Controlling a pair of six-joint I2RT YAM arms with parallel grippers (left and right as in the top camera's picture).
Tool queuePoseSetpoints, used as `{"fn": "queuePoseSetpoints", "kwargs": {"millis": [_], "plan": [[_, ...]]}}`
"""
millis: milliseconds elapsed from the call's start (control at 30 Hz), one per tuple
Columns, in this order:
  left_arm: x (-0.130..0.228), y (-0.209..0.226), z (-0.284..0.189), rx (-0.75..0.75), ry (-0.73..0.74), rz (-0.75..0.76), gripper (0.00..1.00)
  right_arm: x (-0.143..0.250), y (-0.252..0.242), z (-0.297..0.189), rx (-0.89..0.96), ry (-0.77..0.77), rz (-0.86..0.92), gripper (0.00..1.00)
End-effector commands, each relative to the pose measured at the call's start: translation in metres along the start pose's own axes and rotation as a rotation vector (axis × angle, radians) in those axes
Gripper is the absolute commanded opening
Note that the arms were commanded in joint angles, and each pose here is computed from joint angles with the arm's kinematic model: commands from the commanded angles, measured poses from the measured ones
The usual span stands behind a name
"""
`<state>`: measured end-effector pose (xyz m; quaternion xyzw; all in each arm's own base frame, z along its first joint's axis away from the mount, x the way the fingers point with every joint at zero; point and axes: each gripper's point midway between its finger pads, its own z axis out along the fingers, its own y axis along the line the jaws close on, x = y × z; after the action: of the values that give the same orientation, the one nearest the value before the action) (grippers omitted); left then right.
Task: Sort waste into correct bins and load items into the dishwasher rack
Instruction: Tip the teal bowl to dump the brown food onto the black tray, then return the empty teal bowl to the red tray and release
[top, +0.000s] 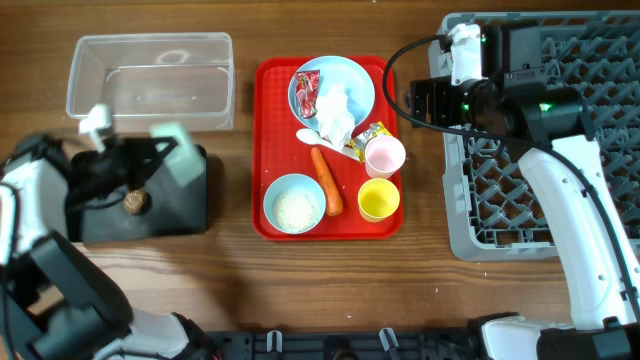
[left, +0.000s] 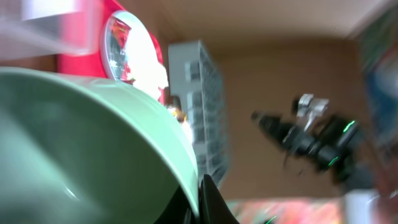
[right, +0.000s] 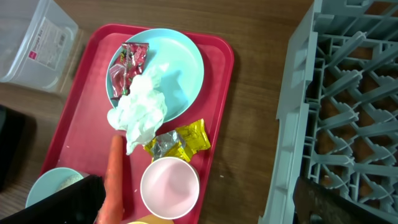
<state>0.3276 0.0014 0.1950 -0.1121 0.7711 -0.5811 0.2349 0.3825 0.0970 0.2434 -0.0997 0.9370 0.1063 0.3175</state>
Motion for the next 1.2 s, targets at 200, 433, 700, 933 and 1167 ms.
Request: {"fn": "queuePoseSetpoints", "kwargs": {"millis": [200, 433, 700, 933, 1167], "plan": [[0.02, -0.027, 0.127, -0.723, 0.169, 0.565, 0.04, -0.007, 0.001, 0.0, -0.002, -0.014, 0.002, 1.0], [0.057, 0.019, 0.202, -1.031, 0.245, 0.843, 0.04, -0.007, 0.001, 0.0, -0.002, -0.015, 0.0, 1.0], [0.076, 0.102, 0.214, -1.193, 0.391, 0.795, 0.04, -0.006, 0.001, 0.0, -0.002, -0.012, 0.0, 1.0], [0.074, 0.097, 0.216, -1.182, 0.369, 0.798, 0.4, -0.008, 0.001, 0.0, -0.002, -0.017, 0.0, 1.0], [0.023, 0.024, 0.172, -1.172, 0.065, 0.53, 0.48, -0.02, 0.001, 0.0, -0.005, -0.068, 0.026, 0.94]]}}
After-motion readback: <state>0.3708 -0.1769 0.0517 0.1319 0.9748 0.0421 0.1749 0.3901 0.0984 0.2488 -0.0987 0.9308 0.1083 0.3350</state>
